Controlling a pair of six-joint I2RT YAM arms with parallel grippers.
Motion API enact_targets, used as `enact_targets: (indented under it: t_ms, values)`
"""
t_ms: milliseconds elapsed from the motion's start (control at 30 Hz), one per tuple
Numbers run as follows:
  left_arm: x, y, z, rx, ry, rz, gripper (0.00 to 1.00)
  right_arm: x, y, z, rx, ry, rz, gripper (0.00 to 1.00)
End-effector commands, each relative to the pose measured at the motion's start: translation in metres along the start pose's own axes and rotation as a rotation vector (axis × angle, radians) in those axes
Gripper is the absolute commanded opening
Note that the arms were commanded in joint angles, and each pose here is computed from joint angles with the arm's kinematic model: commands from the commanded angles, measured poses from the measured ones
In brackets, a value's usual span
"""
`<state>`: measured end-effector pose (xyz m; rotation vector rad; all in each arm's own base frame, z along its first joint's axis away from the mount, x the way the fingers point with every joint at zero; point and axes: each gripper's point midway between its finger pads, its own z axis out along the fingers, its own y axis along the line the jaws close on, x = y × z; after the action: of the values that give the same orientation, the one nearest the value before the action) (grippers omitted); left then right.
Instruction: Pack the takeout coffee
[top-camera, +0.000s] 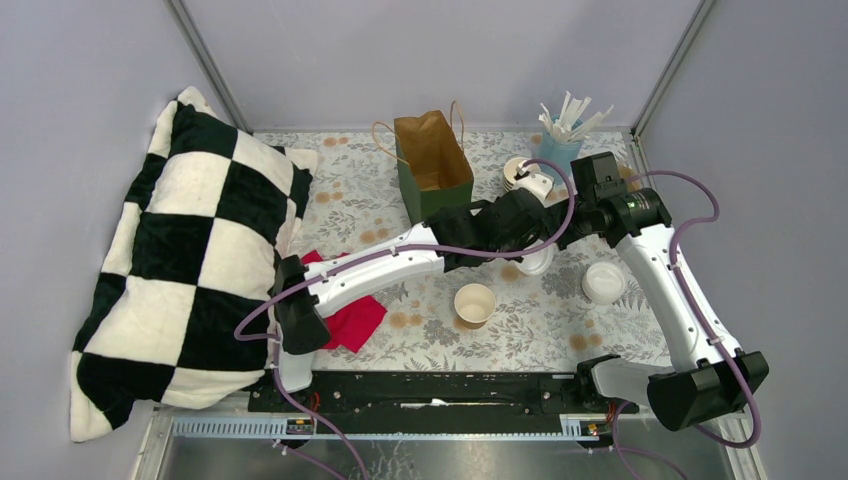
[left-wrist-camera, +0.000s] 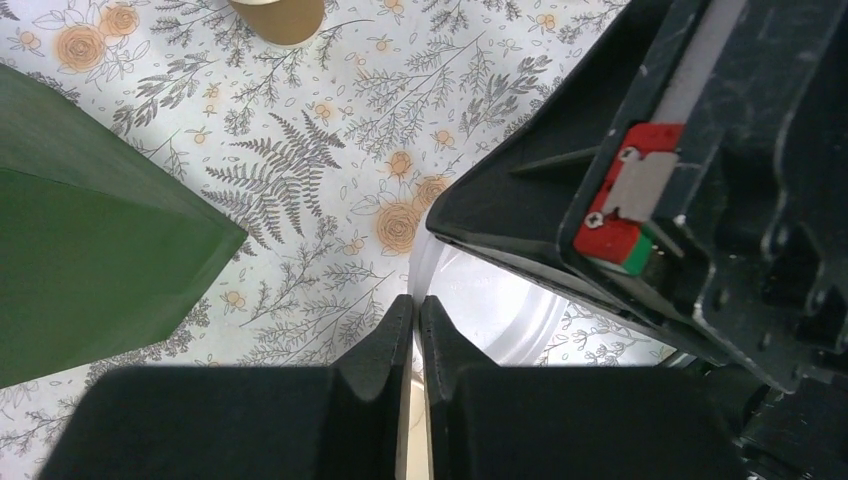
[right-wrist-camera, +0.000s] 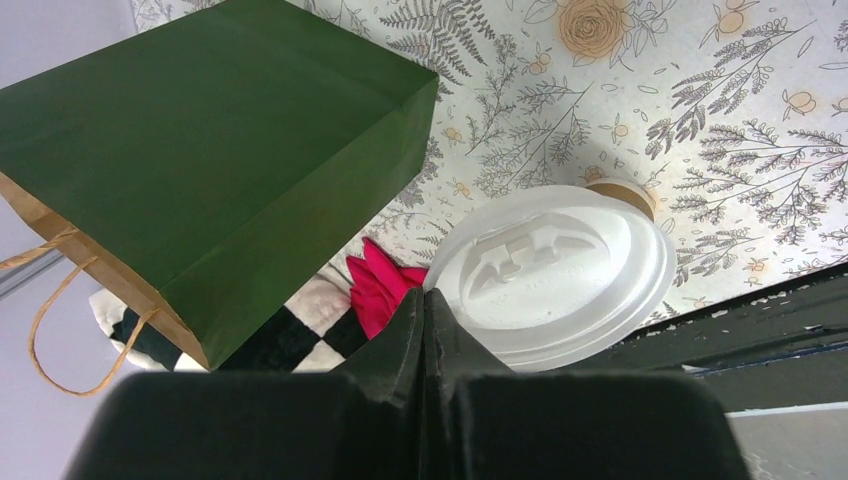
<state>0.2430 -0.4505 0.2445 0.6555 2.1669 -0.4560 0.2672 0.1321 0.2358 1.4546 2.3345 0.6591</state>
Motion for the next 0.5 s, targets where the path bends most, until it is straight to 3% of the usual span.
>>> enact_targets:
  t_ms: [0,100,233,300,467]
  values:
    - [-0.019,0.003,-0.005,-0.03,-0.052,0.013,0.05,-0.006,0.009,-0.01,-0.021,-0.035,0.016,0.0]
    - [-0.02,0.003,-0.005,-0.037,-0.049,0.019,0.0,-0.005,0.01,-0.01,-0.027,-0.031,0.015,0.0]
    - [-0.023,0.005,-0.006,-0.044,-0.054,0.019,0.0,-0.005,0.013,-0.011,-0.036,-0.029,0.005,0.0]
    - [-0.025,0.007,-0.009,-0.05,-0.062,0.023,0.0,-0.006,0.015,-0.012,-0.047,-0.037,-0.014,0.14]
    - [-0.029,0.022,-0.021,-0.056,-0.071,-0.007,0.0,-0.015,0.044,-0.039,-0.2,-0.105,-0.224,0.65]
